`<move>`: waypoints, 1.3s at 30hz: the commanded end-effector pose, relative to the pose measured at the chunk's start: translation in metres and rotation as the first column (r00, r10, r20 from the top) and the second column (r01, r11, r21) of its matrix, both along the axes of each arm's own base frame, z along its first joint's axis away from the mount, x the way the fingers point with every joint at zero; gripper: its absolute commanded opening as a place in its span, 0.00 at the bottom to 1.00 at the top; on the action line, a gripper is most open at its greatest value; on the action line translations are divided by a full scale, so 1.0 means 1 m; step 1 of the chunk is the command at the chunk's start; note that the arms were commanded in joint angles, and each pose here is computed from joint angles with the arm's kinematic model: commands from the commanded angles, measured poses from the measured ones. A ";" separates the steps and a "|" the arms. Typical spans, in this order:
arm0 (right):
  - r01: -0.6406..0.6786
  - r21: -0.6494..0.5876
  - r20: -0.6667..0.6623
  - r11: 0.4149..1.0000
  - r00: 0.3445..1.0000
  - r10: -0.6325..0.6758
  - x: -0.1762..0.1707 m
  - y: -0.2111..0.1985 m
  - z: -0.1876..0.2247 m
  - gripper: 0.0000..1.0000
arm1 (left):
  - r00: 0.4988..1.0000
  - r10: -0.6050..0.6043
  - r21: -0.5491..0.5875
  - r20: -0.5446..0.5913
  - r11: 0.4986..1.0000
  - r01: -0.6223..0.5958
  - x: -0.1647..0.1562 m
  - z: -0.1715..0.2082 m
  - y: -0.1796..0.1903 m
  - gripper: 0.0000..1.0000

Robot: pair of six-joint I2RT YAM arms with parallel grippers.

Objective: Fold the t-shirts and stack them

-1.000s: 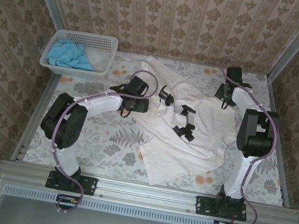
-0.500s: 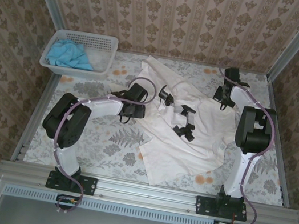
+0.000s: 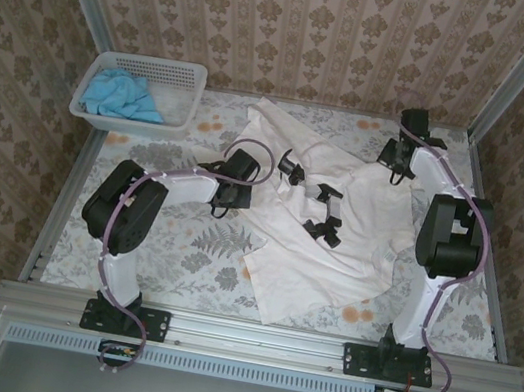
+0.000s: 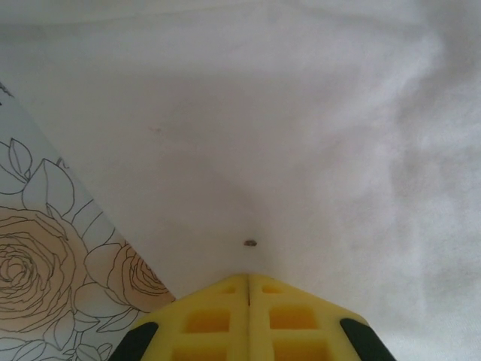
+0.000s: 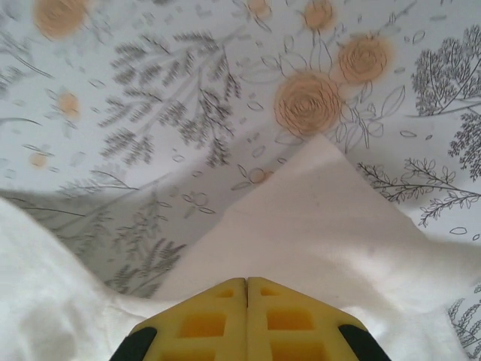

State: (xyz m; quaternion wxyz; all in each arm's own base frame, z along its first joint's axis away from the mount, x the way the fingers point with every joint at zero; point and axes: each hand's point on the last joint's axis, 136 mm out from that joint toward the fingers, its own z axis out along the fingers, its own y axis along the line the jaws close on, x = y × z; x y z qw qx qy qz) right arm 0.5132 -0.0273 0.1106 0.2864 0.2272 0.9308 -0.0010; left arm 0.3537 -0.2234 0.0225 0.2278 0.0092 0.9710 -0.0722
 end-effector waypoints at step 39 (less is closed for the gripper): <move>-0.144 -0.041 -0.243 0.989 0.961 0.130 0.008 0.051 0.061 0.49 | 0.985 0.117 -0.078 0.126 0.991 -0.108 -0.027 0.081 0.060 0.41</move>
